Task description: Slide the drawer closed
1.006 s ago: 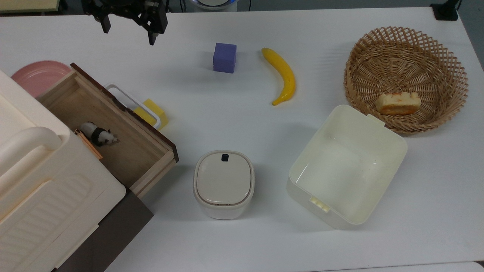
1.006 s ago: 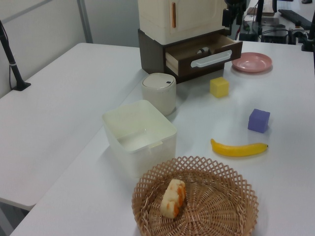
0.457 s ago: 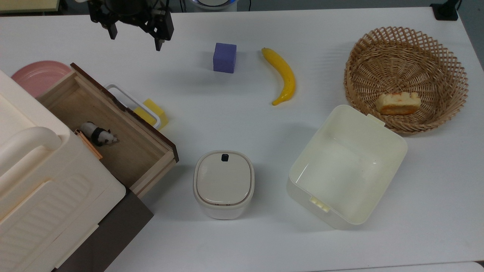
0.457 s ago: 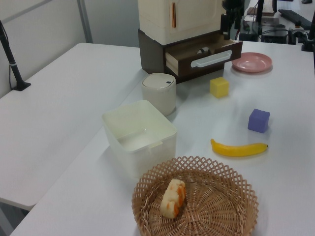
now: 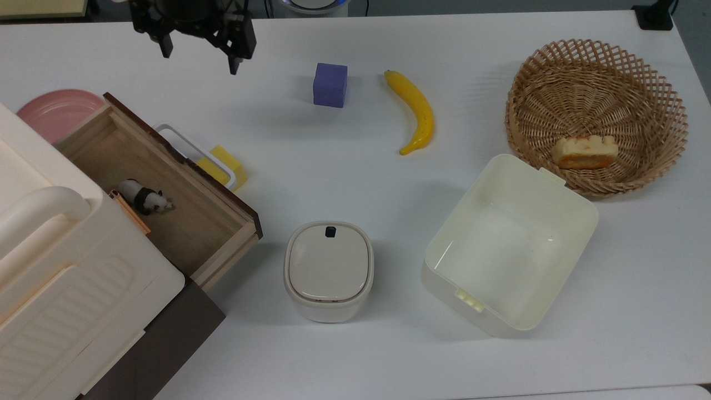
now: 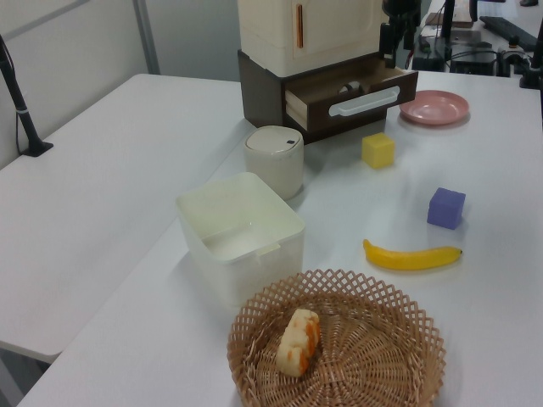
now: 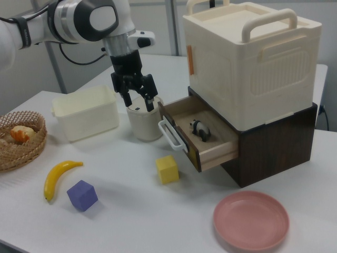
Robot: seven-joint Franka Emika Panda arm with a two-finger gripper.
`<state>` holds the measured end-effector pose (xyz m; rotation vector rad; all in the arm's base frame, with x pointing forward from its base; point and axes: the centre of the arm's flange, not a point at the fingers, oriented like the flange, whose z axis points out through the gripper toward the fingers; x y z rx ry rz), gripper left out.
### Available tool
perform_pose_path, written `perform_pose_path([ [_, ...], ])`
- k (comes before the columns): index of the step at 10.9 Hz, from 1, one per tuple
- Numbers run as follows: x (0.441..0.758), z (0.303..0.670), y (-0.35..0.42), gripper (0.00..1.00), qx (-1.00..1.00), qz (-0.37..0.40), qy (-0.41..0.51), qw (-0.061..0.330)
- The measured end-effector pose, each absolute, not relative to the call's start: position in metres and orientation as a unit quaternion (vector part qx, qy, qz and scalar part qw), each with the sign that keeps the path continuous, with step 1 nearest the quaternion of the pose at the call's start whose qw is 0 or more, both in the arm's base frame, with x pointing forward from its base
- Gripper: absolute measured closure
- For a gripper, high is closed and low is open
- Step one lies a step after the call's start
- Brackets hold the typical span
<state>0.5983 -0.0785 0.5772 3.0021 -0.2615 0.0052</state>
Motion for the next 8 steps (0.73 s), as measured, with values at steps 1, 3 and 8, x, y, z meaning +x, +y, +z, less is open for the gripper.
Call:
perform_pose_path([
  [1,0.599,0.576,-0.068,0.00,0.995,-0.002,-0.078,0.063],
  [3,0.600,0.574,-0.047,0.00,0.996,-0.004,-0.066,0.063],
  [8,0.599,0.574,-0.058,0.00,0.995,-0.006,-0.075,0.064],
])
